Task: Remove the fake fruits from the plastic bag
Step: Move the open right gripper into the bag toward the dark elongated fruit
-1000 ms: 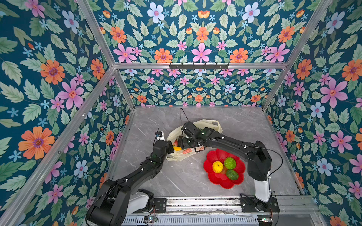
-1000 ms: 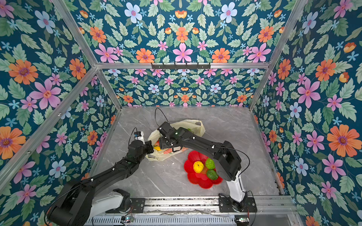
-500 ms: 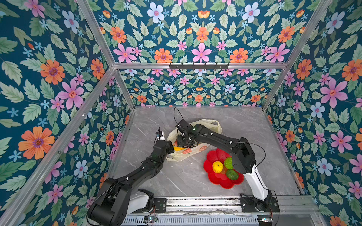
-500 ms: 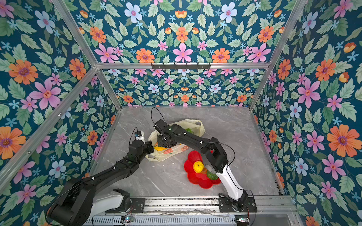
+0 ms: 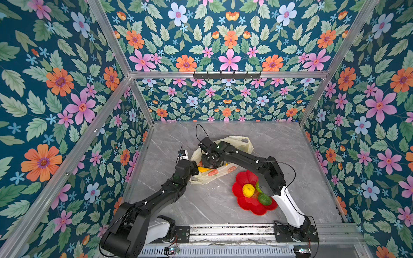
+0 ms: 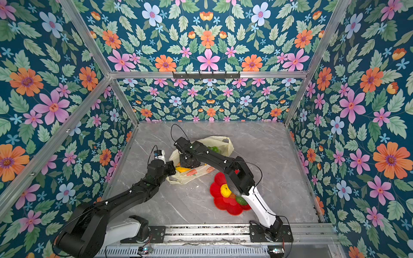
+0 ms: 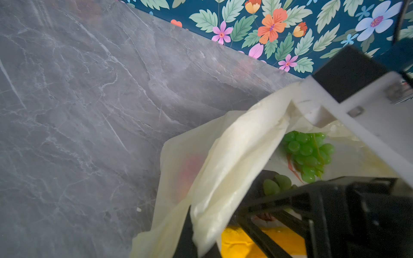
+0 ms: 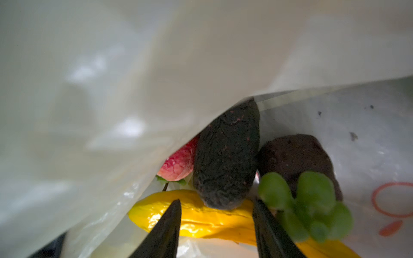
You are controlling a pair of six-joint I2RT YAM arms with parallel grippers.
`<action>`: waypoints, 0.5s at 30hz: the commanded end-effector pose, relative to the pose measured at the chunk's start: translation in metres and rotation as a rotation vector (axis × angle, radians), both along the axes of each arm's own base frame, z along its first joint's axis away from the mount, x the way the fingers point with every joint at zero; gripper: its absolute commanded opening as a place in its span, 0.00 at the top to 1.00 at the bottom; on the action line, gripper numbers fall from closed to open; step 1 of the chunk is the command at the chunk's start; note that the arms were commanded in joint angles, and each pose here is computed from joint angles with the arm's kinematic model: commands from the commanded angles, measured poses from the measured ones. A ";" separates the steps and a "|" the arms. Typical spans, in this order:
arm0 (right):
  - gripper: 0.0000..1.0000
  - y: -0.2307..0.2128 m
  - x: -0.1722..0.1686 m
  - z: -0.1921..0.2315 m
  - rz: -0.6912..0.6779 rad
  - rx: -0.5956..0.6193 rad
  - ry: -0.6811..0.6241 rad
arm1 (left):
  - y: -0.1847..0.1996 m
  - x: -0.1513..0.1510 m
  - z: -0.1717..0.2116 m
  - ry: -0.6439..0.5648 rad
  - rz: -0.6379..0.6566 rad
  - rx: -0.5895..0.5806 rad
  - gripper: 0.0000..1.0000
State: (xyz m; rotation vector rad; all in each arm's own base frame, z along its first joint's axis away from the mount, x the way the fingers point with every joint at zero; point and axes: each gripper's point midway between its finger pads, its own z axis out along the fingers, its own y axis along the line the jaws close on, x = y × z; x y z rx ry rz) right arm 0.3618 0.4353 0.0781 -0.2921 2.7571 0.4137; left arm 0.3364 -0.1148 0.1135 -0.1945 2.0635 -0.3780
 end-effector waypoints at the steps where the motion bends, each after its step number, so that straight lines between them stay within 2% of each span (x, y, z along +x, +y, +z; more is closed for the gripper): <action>1: 0.47 -0.005 0.001 -0.003 -0.014 -0.035 -0.001 | -0.001 0.003 0.005 -0.015 -0.004 -0.005 1.00; 15: 0.45 -0.003 0.012 -0.019 -0.036 -0.084 -0.002 | -0.002 0.002 0.007 -0.016 -0.009 -0.003 1.00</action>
